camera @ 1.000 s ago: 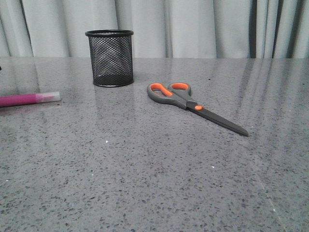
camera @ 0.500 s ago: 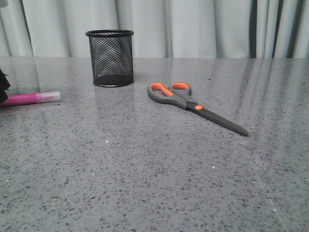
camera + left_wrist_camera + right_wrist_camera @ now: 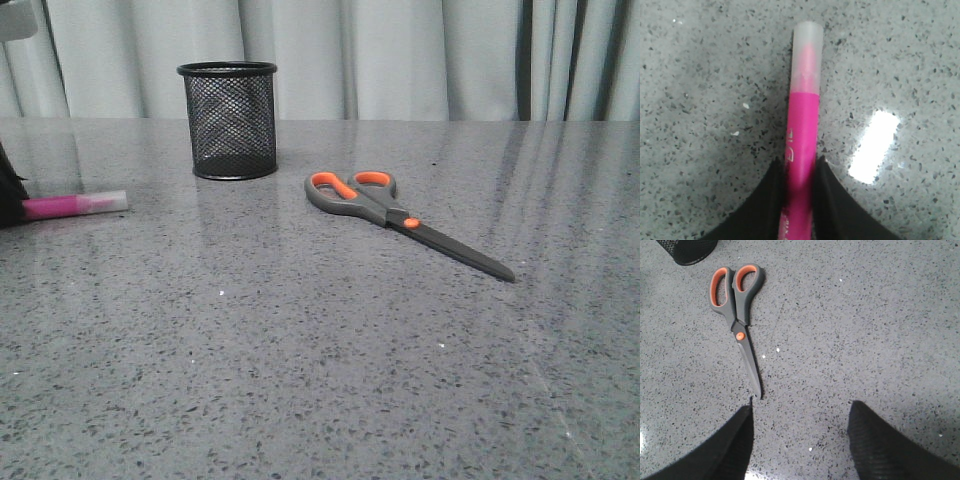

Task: Put pen and scissors into bin
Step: 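Lift the pink highlighter upright with the left gripper, then move the highlighter over the mesh cup and release it inside, then withdraw the left gripper away from the mesh cup, then lower the right gripper onto the scissors handles and close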

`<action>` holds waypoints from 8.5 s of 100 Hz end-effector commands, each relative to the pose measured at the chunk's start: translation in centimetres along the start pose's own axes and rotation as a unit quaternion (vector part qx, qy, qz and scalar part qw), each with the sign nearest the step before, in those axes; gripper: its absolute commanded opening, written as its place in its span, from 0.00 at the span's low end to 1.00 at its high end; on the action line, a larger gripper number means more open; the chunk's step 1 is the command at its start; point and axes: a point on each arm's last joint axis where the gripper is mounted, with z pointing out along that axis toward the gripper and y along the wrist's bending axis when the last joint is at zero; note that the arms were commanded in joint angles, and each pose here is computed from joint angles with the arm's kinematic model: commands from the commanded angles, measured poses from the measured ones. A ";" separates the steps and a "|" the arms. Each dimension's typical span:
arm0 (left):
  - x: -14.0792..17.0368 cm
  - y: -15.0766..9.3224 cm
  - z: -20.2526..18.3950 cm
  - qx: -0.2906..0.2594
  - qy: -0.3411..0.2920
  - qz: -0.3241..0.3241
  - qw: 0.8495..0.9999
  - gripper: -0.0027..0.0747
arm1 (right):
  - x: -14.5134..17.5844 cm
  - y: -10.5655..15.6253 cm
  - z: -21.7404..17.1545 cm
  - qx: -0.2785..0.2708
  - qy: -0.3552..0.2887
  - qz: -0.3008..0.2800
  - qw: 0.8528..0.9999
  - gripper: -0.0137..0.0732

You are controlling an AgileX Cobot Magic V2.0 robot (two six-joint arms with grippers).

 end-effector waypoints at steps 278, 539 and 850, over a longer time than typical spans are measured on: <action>-13.4 3.5 -1.7 -0.044 -0.480 -0.093 0.871 0.01 | -1.3 0.2 -0.5 0.000 -0.036 -0.004 0.999 0.59; 0.5 -15.9 -13.8 -0.231 -0.272 -0.196 0.913 0.01 | -5.6 2.6 2.2 -0.095 -0.004 -0.109 0.989 0.59; 0.6 -17.6 -15.9 -0.275 -0.345 -0.268 0.856 0.01 | -9.1 9.1 22.4 -0.014 0.249 -0.294 0.923 0.66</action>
